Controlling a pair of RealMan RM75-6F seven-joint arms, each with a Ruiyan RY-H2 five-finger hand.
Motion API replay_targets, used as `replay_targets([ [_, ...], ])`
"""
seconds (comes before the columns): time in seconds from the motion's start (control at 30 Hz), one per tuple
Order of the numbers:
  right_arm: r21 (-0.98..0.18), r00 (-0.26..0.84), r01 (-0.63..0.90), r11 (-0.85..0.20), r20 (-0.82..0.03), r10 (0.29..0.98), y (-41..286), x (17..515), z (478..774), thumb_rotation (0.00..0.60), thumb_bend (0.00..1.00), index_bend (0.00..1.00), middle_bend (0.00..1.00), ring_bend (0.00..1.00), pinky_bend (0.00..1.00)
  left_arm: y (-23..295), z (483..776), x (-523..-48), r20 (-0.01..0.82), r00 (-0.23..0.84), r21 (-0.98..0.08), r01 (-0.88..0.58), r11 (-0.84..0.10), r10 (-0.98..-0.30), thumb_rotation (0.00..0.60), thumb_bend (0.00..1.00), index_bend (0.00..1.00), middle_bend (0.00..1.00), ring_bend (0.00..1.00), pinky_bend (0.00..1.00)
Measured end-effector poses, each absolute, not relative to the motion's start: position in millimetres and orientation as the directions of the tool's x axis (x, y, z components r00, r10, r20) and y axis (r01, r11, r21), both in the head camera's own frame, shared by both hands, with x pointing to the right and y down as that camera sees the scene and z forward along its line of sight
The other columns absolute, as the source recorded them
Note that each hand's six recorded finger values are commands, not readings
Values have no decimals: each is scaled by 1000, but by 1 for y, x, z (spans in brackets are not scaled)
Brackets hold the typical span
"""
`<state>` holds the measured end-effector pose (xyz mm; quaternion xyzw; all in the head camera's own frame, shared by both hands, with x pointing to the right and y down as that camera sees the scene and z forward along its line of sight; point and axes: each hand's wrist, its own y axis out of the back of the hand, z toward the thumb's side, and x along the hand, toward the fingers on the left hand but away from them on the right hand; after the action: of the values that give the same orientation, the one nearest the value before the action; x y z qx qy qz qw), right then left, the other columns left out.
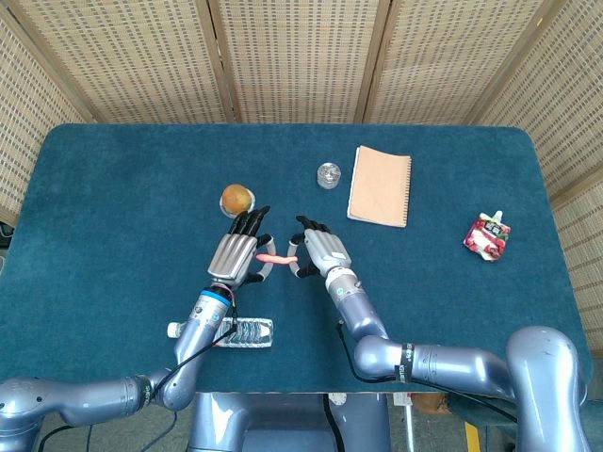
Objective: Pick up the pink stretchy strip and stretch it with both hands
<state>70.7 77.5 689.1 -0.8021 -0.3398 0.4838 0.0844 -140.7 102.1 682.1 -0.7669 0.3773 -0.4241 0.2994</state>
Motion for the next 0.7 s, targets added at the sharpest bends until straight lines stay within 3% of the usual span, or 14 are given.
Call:
replay_targets([
  [0.7,-482,273,481,-732,-711,647,68,85,687,600,717,824,121,0,0,91,673,-152,400,330,-794,-341,-503,-855,600,483,885,0,0,0],
])
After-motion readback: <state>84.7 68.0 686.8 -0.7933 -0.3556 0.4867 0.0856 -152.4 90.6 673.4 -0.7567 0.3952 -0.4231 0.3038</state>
